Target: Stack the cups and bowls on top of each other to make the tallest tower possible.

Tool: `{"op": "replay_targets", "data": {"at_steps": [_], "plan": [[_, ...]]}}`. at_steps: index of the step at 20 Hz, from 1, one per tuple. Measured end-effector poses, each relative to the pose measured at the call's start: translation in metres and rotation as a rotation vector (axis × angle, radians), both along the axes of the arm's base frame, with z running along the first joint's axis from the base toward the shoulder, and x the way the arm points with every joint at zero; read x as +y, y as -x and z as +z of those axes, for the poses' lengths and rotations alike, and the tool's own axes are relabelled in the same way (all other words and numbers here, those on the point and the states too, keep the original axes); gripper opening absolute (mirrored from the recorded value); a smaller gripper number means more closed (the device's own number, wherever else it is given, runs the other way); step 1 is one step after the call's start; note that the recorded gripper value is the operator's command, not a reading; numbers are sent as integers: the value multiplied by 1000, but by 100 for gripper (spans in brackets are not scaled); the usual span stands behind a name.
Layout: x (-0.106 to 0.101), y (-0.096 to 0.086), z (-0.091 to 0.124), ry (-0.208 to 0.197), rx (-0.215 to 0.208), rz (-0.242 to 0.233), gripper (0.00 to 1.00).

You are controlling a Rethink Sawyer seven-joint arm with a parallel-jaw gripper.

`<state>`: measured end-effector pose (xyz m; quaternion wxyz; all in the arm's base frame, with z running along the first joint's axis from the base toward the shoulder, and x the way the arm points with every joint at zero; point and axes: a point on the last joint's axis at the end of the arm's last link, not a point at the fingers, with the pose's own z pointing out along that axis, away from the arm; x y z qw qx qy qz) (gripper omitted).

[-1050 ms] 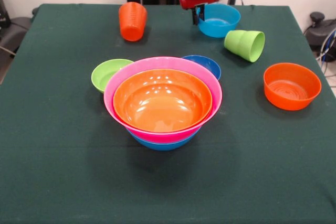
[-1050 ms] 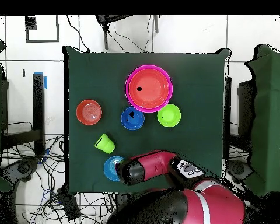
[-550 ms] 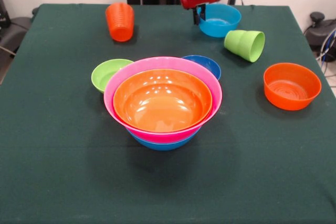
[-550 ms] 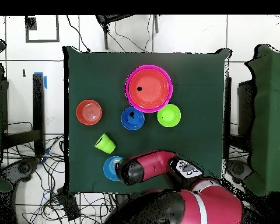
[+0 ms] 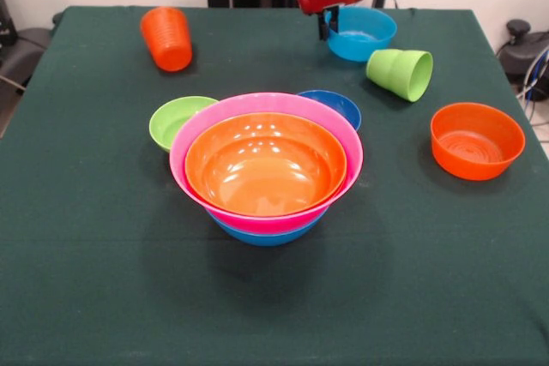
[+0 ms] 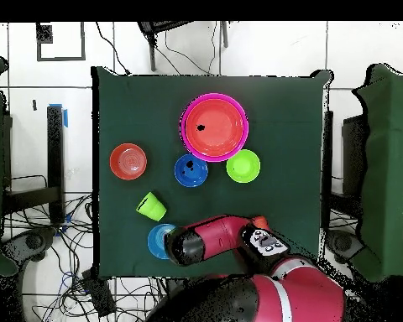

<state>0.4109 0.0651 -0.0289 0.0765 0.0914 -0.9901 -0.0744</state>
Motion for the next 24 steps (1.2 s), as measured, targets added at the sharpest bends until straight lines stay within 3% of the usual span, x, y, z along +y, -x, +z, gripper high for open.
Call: {"op": "replay_targets", "data": {"at_steps": [24], "plan": [[1,-4,3,6,-12,8,0]]}}
